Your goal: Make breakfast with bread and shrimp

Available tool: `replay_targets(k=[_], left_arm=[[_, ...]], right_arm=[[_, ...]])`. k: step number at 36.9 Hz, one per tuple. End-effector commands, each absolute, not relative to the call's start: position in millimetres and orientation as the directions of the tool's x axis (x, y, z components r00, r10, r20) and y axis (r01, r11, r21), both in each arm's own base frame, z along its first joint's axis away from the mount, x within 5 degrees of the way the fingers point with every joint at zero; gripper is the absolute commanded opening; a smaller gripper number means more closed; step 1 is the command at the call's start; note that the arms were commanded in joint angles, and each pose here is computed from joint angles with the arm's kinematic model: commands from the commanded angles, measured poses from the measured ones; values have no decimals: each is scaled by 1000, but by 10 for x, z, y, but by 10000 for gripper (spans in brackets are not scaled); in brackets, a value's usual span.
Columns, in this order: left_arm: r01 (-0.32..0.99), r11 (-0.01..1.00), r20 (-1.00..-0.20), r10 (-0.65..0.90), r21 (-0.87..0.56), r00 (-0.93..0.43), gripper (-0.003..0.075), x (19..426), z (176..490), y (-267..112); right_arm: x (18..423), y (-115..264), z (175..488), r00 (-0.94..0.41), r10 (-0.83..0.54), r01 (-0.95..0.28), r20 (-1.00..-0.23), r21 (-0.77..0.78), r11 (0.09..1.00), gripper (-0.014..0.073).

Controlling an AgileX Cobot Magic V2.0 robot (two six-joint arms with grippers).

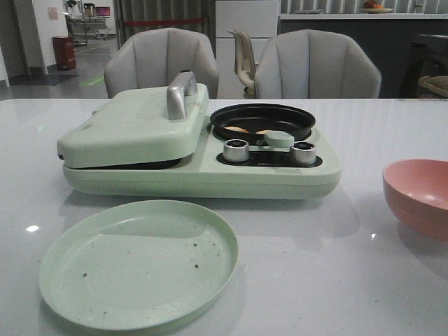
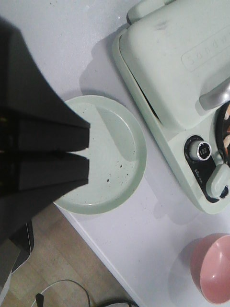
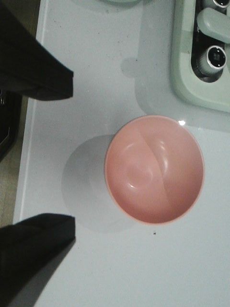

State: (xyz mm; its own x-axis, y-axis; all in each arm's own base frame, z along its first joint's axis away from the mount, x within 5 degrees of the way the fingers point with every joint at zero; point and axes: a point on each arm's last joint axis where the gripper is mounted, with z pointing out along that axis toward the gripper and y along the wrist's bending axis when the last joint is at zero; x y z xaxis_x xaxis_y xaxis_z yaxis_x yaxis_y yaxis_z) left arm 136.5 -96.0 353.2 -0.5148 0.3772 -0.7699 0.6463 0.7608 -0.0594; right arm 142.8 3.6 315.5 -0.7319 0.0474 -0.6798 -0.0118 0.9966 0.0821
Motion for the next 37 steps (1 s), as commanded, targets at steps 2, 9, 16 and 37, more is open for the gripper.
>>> replay_targets(k=[2, 9, 16, 37], left_arm=[[642, 764, -831, 316, -63, -457, 101, 1386, 3675, -987], [639, 767, -843, 304, -60, -444, 101, 1398, 3691, -990], [639, 767, -843, 304, -60, -444, 101, 1398, 3691, -990], [639, 767, -843, 304, -60, -444, 101, 1398, 3691, -990]], right_arm=[[1295, 33, 3266, -625, 22, -31, -780, 52, 998, 592], [1203, 25, 3266, -580, 12, -28, -814, 35, 999, 584], [1193, 26, 3248, -586, 12, -28, -810, 35, 999, 428], [1190, 26, 3243, -591, 13, -28, -807, 37, 999, 45]])
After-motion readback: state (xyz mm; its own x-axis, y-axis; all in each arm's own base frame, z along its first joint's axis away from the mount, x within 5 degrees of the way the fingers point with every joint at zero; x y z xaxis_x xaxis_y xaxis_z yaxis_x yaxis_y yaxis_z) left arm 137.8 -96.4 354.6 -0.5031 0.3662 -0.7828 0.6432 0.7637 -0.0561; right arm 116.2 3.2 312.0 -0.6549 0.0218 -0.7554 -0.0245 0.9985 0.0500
